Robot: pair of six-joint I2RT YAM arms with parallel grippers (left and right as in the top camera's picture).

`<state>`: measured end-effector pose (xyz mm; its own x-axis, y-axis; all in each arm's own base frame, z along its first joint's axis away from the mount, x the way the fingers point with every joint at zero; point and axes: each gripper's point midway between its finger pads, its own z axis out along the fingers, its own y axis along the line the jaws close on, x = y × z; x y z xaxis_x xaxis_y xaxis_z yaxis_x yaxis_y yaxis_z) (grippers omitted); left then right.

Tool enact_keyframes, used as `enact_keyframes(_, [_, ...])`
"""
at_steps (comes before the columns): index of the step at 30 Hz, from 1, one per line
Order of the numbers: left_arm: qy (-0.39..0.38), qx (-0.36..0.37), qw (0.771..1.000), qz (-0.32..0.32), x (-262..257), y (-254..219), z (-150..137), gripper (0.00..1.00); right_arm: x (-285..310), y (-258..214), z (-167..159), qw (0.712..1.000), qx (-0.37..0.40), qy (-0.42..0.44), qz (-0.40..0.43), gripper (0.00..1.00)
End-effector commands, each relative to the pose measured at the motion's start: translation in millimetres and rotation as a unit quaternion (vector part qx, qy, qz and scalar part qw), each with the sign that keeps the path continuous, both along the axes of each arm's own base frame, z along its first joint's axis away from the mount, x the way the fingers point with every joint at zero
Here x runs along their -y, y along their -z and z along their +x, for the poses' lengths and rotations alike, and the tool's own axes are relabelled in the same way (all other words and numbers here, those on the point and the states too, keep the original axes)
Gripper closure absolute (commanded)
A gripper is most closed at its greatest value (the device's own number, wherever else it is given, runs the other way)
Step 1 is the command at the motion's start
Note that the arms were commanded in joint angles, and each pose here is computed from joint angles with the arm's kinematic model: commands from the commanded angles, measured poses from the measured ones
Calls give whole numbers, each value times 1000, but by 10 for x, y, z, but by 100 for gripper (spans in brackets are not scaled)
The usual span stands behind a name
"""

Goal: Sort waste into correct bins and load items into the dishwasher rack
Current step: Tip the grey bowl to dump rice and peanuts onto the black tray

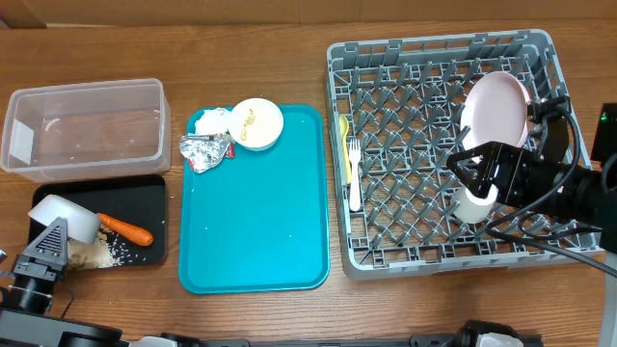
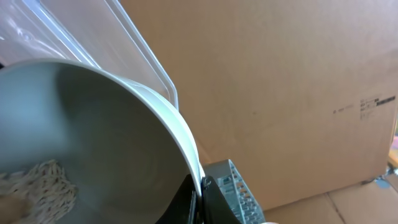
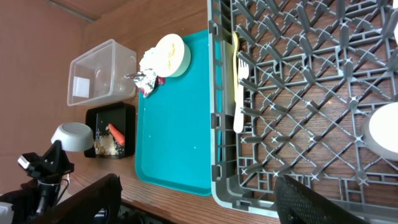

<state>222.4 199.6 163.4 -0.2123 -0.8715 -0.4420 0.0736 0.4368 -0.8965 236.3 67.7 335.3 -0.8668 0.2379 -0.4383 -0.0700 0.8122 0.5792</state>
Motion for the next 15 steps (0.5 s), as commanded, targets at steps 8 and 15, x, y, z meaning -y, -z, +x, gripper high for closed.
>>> enact_keyframes(8, [74,6,994,86,338,94,261,96,-2,-19,0,1000,4,0,0,18])
enact_keyframes(15, [90,-25,993,72,416,178,313,96,-4,-12,-12,1000,1,0,1,18])
